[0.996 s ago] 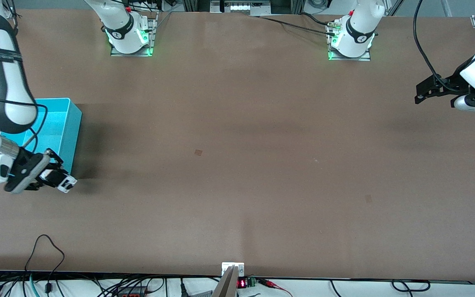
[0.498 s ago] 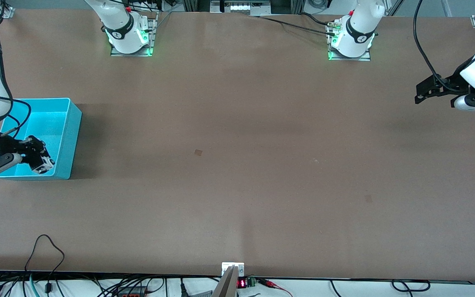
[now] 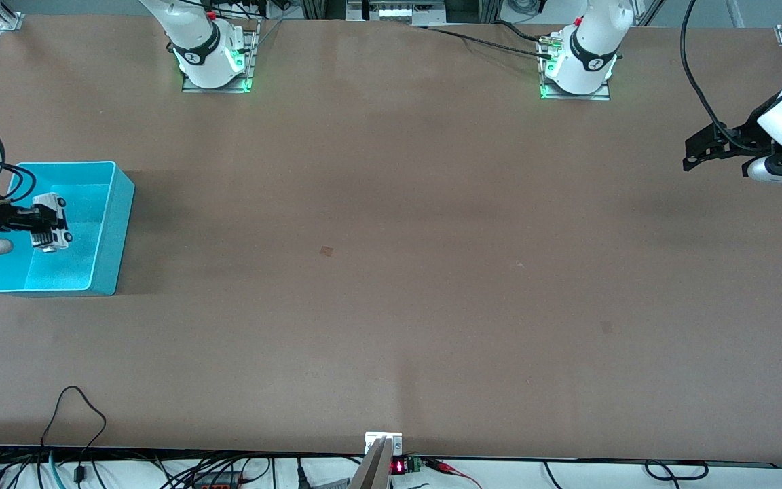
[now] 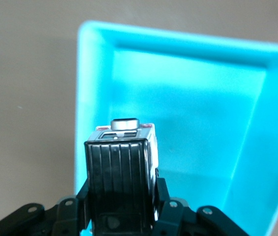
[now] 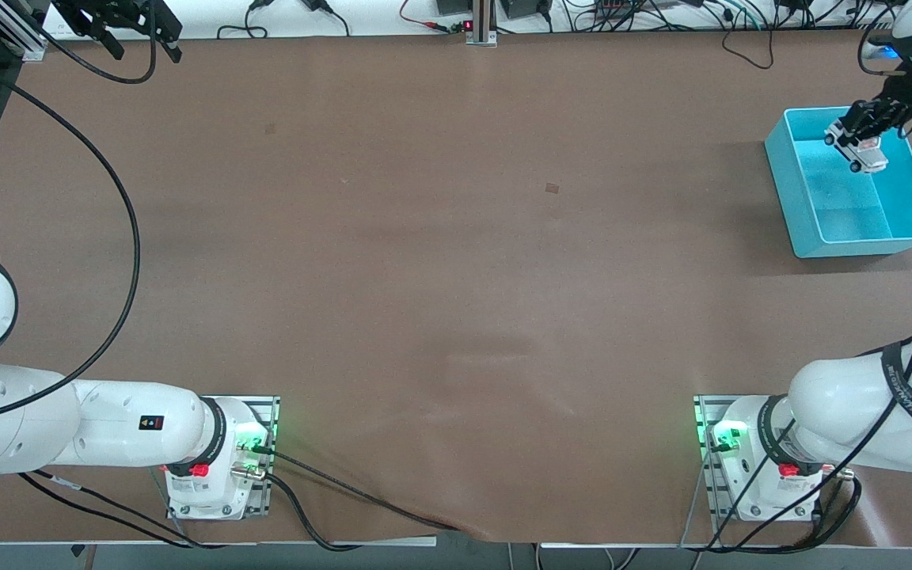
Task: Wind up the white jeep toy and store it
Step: 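Carry the jeep over the cyan bin and lower it inside, then open the right gripper to release the jeep in the bin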
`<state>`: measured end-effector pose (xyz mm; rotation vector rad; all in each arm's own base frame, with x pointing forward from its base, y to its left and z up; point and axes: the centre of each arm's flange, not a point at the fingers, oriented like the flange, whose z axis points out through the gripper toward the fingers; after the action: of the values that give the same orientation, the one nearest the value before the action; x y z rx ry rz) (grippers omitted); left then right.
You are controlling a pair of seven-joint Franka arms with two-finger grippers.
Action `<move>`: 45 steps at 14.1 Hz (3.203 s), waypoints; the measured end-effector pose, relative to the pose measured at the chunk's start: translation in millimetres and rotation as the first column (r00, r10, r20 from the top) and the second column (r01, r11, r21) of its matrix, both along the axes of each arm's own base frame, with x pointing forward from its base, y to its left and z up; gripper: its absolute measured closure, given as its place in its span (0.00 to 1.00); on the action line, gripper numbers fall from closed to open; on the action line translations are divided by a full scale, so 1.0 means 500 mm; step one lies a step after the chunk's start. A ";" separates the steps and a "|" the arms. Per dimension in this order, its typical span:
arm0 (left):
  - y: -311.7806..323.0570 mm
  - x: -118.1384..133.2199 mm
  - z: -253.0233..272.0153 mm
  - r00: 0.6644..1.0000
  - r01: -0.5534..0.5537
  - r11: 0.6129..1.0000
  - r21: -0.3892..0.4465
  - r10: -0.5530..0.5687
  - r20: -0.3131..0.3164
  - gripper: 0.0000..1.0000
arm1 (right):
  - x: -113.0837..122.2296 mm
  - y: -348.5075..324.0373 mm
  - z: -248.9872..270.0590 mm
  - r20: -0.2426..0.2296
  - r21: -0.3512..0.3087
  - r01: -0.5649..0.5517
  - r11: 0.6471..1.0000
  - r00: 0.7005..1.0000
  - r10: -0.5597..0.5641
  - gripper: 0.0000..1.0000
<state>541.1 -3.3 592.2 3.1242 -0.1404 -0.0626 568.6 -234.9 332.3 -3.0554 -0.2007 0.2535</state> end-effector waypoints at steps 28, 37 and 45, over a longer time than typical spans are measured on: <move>0.001 -0.003 -0.002 1.000 -0.001 1.000 0.000 0.001 -0.015 0.00 | -0.131 -0.043 -0.250 0.092 -0.087 0.162 0.983 0.984 -0.154 0.41; 0.000 -0.007 -0.005 0.999 0.001 1.000 0.000 -0.001 -0.033 0.00 | -0.071 0.006 -0.127 0.161 -0.093 0.107 0.990 0.983 -0.091 0.00; -0.001 -0.008 -0.006 0.999 0.001 1.000 0.000 -0.001 -0.036 0.00 | -0.009 0.187 0.149 0.232 -0.096 -0.061 0.994 0.969 0.082 0.00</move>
<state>537.0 -3.9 589.3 3.1211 -0.1421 -0.1190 563.9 -141.3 406.7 -3.1642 -0.3211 -0.1025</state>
